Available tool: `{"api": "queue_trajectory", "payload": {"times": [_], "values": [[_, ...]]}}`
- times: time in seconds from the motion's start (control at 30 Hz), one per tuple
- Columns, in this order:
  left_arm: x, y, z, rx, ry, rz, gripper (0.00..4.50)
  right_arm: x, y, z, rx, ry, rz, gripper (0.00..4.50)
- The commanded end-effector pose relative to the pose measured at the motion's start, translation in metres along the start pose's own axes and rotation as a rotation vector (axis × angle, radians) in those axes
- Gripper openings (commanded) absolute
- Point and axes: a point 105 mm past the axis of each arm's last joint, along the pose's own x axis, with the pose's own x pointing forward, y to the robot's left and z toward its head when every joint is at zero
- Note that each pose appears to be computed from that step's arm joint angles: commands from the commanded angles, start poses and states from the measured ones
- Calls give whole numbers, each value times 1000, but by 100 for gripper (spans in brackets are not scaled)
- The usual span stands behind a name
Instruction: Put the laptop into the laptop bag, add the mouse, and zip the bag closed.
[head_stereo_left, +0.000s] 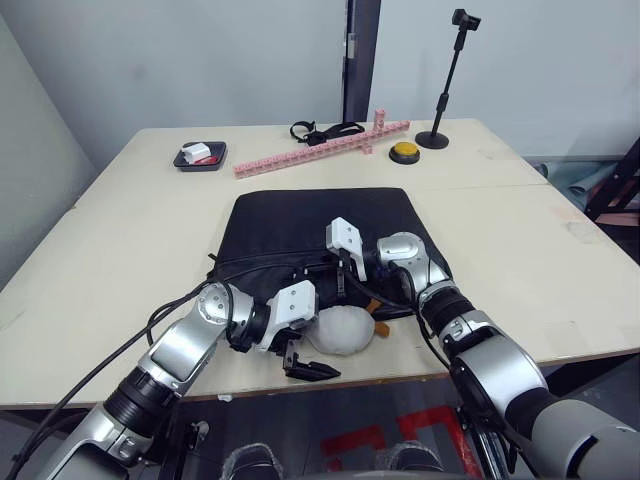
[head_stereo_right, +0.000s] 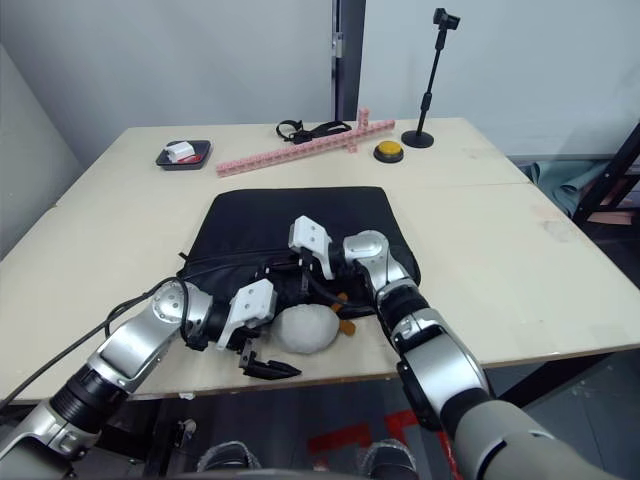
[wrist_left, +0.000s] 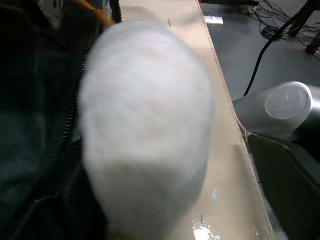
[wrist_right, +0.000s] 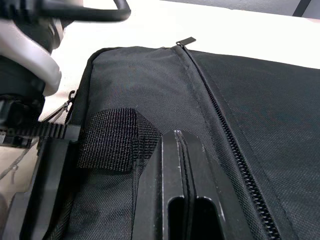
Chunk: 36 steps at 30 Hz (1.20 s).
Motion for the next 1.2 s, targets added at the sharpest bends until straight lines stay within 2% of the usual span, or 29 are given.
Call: {"api": "queue_trajectory", "payload": {"times": [0.03,0.2,0.37,0.53,0.7,0.87,0.9,0.93,1.07,1.1,1.2], "values": [[-11,5,15,39,-34,47,447,0,4,-14,42,44,14,0],[-27,7,23,37,-43,100,447,0,4,-13,42,40,11,0],[-53,1,17,19,-3,150,447,-1,2,-12,45,32,5,0],[-81,-3,23,4,-12,221,447,-7,-4,3,58,-32,-16,0],[-108,-7,30,-20,-12,283,447,-23,-9,42,70,-137,-31,0],[-130,8,32,-63,-23,377,447,-66,-3,75,46,-126,-41,0],[-131,10,33,-64,-28,382,423,-73,-2,78,40,-113,-50,0],[-131,12,34,-64,-36,384,396,-78,-1,79,38,-102,-58,26],[-124,24,45,-51,-70,387,273,-114,7,82,40,-46,-106,146],[-120,31,49,-46,-91,385,227,-127,11,82,48,-19,-127,193],[-108,45,57,-25,-130,366,130,-152,23,81,63,50,-173,284]]}}
